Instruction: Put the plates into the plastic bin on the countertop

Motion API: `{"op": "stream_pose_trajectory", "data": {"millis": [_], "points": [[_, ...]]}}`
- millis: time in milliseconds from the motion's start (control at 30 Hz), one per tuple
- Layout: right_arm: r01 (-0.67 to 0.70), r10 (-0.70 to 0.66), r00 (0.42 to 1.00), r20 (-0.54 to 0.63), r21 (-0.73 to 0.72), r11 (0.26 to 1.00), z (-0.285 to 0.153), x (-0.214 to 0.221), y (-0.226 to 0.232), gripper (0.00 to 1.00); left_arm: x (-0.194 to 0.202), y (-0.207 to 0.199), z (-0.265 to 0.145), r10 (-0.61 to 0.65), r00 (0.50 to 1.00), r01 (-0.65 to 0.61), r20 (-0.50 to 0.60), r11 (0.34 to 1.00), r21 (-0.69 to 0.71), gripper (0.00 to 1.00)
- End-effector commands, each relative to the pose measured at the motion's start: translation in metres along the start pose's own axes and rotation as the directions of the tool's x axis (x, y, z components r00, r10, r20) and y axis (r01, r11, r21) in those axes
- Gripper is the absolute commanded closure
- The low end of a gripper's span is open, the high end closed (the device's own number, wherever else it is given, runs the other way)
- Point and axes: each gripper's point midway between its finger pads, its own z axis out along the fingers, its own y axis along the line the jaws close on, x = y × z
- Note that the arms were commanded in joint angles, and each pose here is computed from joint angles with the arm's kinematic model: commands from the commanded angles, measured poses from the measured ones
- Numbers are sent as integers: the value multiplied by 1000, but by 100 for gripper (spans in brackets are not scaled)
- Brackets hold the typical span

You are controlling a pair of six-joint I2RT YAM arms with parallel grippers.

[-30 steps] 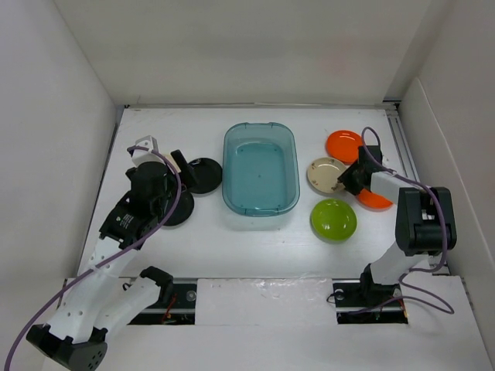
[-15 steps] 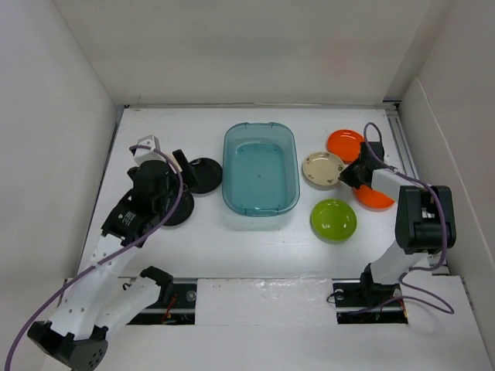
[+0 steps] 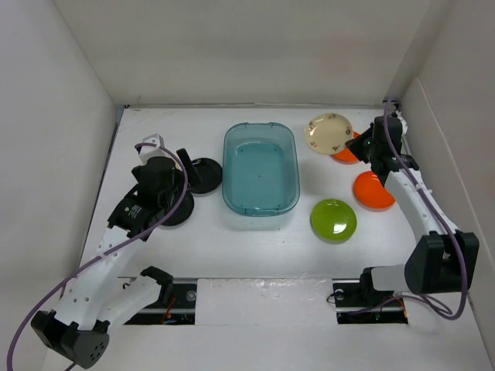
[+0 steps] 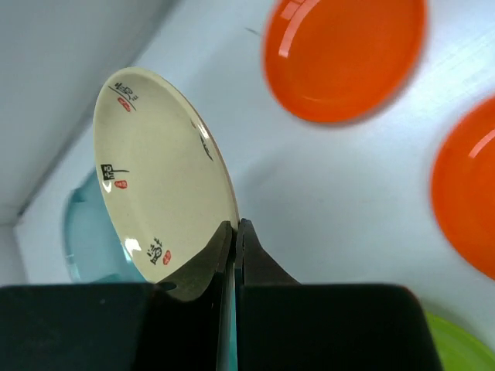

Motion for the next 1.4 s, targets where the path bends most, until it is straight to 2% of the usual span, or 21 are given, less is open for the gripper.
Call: {"op": "stream_pose_trajectory", "data": {"millis": [0, 133, 167, 333, 400, 467, 567, 867, 1033, 1067, 1100, 1133, 1200, 1233, 1300, 1367], "points": [[43, -30, 996, 87, -154, 987, -40, -31, 64, 100, -8, -1, 2, -29, 999, 29, 29, 999, -17, 0], [194, -206, 978, -24, -242, 951, -38, 14, 108, 100, -13, 5, 10, -41, 999, 42, 17, 995, -92, 0], [233, -253, 966, -46, -262, 937, -37, 29, 113, 100, -9, 6, 18, -37, 999, 35, -14, 993, -113, 0], [308, -380, 918, -114, -396, 865, -36, 88, 159, 100, -28, 30, 44, -165, 985, 158, -41, 978, -135, 0], [341, -423, 893, -155, -382, 859, -19, 110, 159, 100, -28, 39, 59, -205, 975, 192, -86, 972, -132, 0], [360, -452, 874, -179, -388, 849, -12, 125, 167, 100, -41, 67, 71, -261, 962, 245, -76, 953, -179, 0], [393, -476, 854, -209, -342, 854, 13, 143, 159, 100, -36, 94, 87, -316, 943, 283, -103, 926, -248, 0], [431, -503, 811, -299, -276, 859, 57, 184, 137, 100, -19, 126, 104, -374, 923, 314, -94, 870, -380, 0], [413, -500, 817, -289, -314, 855, 57, 189, 149, 79, -15, 156, 102, -437, 897, 370, -66, 824, -429, 0], [410, -499, 821, -280, -320, 854, 56, 186, 154, 71, -16, 160, 101, -449, 892, 382, -60, 817, -431, 0], [407, -497, 824, -272, -326, 853, 55, 184, 159, 61, -12, 163, 101, -464, 883, 394, -68, 812, -431, 0], [410, -500, 827, -257, -332, 850, 53, 183, 165, 45, -10, 173, 99, -471, 880, 396, -63, 800, -450, 0], [412, -499, 837, -227, -340, 845, 44, 173, 180, 28, -2, 179, 103, -481, 874, 395, -74, 791, -468, 0], [414, -494, 845, -206, -333, 847, 41, 164, 184, 4, 1, 180, 104, -483, 872, 393, -81, 789, -472, 0], [418, -499, 851, -163, -363, 833, 17, 158, 204, 0, 11, 183, 108, -491, 865, 385, -104, 783, -489, 0], [433, -507, 854, -120, -378, 818, -1, 154, 215, 0, 24, 186, 115, -504, 852, 375, -143, 777, -506, 0]]}}
